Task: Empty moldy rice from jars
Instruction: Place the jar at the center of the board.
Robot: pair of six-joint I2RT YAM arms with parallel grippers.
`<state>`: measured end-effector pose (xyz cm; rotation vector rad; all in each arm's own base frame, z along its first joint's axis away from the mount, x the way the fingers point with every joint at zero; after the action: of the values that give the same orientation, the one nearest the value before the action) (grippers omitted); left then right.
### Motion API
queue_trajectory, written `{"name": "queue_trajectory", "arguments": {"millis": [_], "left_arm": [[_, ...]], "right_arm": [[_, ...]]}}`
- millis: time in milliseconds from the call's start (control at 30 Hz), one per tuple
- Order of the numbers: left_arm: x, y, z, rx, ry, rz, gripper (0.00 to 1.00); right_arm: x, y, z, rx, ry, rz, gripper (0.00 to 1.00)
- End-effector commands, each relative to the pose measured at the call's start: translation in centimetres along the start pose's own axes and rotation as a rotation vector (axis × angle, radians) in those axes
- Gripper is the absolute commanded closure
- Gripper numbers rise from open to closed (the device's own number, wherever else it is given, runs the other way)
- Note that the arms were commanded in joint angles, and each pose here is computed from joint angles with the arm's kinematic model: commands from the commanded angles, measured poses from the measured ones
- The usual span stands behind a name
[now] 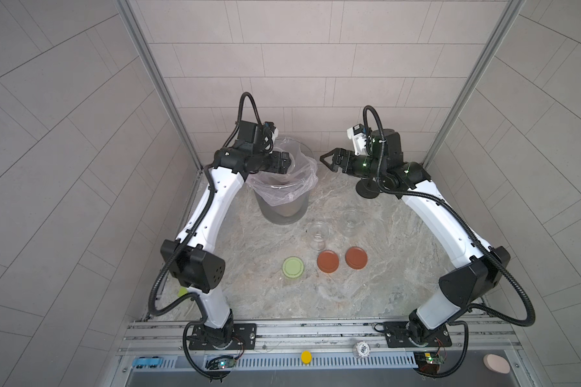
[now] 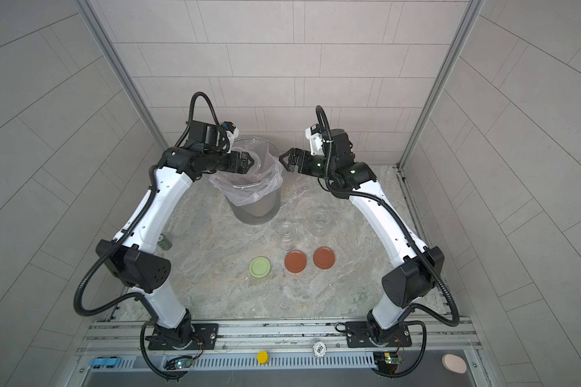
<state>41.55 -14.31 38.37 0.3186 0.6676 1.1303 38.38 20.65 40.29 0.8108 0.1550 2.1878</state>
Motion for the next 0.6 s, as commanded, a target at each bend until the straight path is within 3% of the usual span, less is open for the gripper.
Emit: {"name": "queue_trajectory", "arguments": {"millis": [0,267,567], "left_arm": [[-3.3,5.5,5.4,-0.356,0.029,-0.176,1.00],[-4.5,10.3,4.4,-0.541,0.128,-0.329,0.99],[-5.1,12.4,0.8,-0.706,0.200,-0.589,1.00]], "right_arm": [[1.8,2.4,1.0,-0.084,0.021,0.033,0.00],[3.8,3.6,-0.5,-0.159,-0.096,0.156,0.00],[7.4,5.3,-3.0,-0.316,-0.235,0.272,0.00]]}}
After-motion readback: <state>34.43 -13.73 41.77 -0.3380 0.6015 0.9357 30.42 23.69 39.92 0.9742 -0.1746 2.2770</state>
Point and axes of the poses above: each gripper's point midway between its finger pads, its own y axis back along the fingers, its own x axis along the line the jaws close on, z = x × y, the point moved 5 cm from there along y, back along the fingers, and after that the axes turned 9 degrees about y, right-handed, at the moved point
